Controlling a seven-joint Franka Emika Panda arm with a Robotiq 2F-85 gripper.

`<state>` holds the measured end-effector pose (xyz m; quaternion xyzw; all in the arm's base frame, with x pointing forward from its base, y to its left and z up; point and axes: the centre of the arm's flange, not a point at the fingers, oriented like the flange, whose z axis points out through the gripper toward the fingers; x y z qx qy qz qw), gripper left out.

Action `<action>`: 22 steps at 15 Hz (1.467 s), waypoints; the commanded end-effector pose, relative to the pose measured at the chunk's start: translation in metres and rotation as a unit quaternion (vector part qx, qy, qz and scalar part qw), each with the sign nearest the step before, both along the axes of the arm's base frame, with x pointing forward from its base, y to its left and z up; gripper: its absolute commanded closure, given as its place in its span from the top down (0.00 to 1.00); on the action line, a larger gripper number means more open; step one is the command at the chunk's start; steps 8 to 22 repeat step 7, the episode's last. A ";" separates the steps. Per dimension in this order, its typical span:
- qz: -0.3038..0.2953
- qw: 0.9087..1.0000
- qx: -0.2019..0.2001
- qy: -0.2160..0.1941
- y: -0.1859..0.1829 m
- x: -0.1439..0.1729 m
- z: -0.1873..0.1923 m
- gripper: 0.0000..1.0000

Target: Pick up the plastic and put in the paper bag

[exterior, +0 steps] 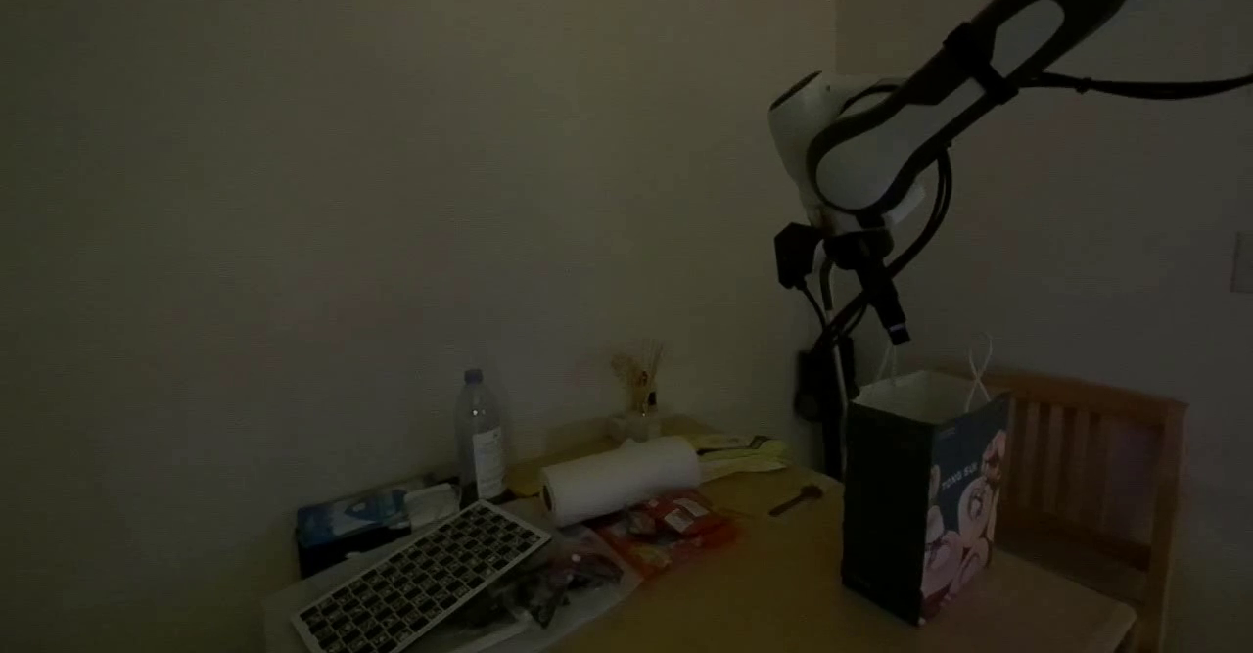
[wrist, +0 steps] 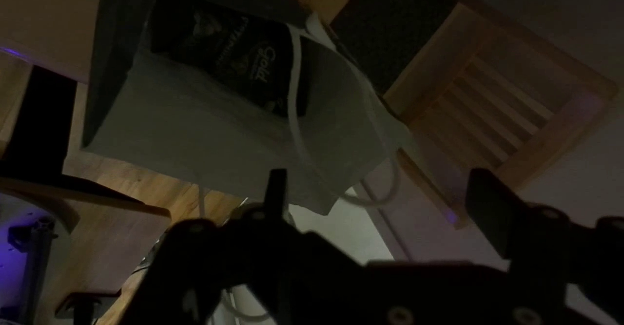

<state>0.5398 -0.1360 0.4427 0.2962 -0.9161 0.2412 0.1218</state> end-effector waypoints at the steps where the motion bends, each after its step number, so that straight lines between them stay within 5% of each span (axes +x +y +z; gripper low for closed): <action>1: 0.016 0.999 -0.019 -0.040 0.020 -0.018 0.039 1.00; 7: 0.021 0.998 -0.022 -0.060 0.015 -0.015 0.070 1.00; 22: 0.021 0.998 -0.022 -0.060 0.015 -0.015 0.070 1.00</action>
